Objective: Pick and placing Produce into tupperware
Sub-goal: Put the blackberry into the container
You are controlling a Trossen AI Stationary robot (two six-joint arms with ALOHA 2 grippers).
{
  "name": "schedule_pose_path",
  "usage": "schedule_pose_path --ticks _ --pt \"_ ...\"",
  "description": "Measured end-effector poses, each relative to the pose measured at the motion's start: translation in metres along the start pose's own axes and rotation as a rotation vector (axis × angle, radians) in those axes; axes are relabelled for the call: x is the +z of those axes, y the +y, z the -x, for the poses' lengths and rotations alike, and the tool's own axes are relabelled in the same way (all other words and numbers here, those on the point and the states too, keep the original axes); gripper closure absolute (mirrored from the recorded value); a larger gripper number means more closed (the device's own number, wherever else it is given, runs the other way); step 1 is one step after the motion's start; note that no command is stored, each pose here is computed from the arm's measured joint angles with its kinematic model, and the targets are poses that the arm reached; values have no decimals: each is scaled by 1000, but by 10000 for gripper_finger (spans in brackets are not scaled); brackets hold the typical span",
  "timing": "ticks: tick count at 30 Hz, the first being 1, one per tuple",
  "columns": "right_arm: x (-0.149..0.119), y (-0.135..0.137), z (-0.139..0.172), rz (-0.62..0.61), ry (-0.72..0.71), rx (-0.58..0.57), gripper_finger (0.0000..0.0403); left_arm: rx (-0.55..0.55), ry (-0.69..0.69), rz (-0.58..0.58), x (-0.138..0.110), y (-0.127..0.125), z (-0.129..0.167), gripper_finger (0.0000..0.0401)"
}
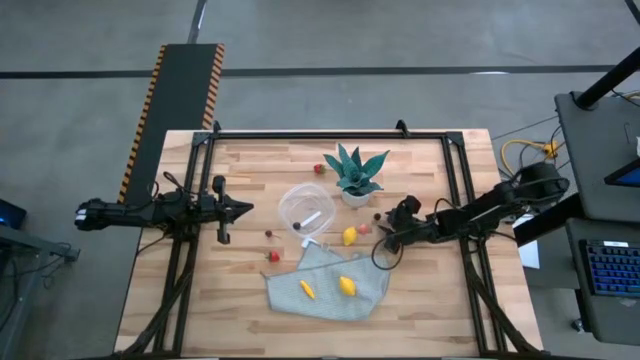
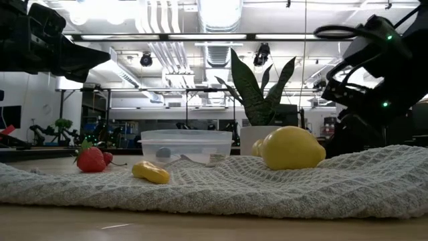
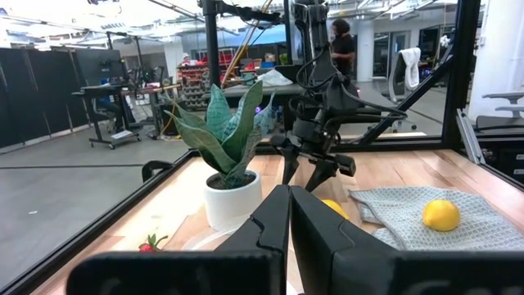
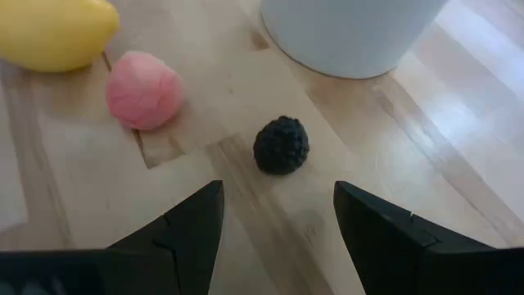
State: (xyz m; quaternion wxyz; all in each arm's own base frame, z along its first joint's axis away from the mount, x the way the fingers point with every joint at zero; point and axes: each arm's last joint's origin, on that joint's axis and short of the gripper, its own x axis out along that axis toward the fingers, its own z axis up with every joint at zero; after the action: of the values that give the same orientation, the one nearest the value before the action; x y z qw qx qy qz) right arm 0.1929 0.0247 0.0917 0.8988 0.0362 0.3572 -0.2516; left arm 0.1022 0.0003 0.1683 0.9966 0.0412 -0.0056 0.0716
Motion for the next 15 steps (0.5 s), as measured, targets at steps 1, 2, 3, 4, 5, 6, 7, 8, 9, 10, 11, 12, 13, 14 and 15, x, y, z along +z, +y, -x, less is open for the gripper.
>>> schedule_pose_path --ticks 1,2,3,4,5,6,7,8,9,10,11,12,13,14,15 --pt "1 1 -2 -2 2 -7 177 0 0 0 0 0 0 401" --pt "3 1 -4 -5 3 -14 177 0 0 0 0 0 0 401" --pt "4 2 -6 -8 3 -18 177 0 0 0 0 0 0 401" --pt "6 2 -8 -6 2 -21 177 0 0 0 0 0 0 401" --pt "7 3 -9 -1 0 -23 177 0 0 0 0 0 0 401" --pt "9 3 -10 6 0 -25 177 0 0 0 0 0 0 401" --pt "10 3 -11 16 0 -27 177 0 0 0 0 0 0 401" --pt "11 3 -12 24 0 -28 177 0 0 0 0 0 0 401" --pt "12 3 -12 29 0 -29 177 0 1 0 0 0 0 401" --pt "13 2 -12 31 1 -29 177 0 0 0 0 0 0 401" --pt "14 2 -13 31 1 -30 177 0 0 0 0 0 0 401" --pt "14 1 -13 29 1 -33 177 0 1 0 0 0 0 401" --pt "15 0 -14 27 2 -35 177 0 0 0 0 0 0 401" --pt "15 0 -14 24 3 -39 177 0 0 0 0 0 0 401" --pt "15 -1 -15 22 3 -43 177 0 0 0 0 0 0 401"
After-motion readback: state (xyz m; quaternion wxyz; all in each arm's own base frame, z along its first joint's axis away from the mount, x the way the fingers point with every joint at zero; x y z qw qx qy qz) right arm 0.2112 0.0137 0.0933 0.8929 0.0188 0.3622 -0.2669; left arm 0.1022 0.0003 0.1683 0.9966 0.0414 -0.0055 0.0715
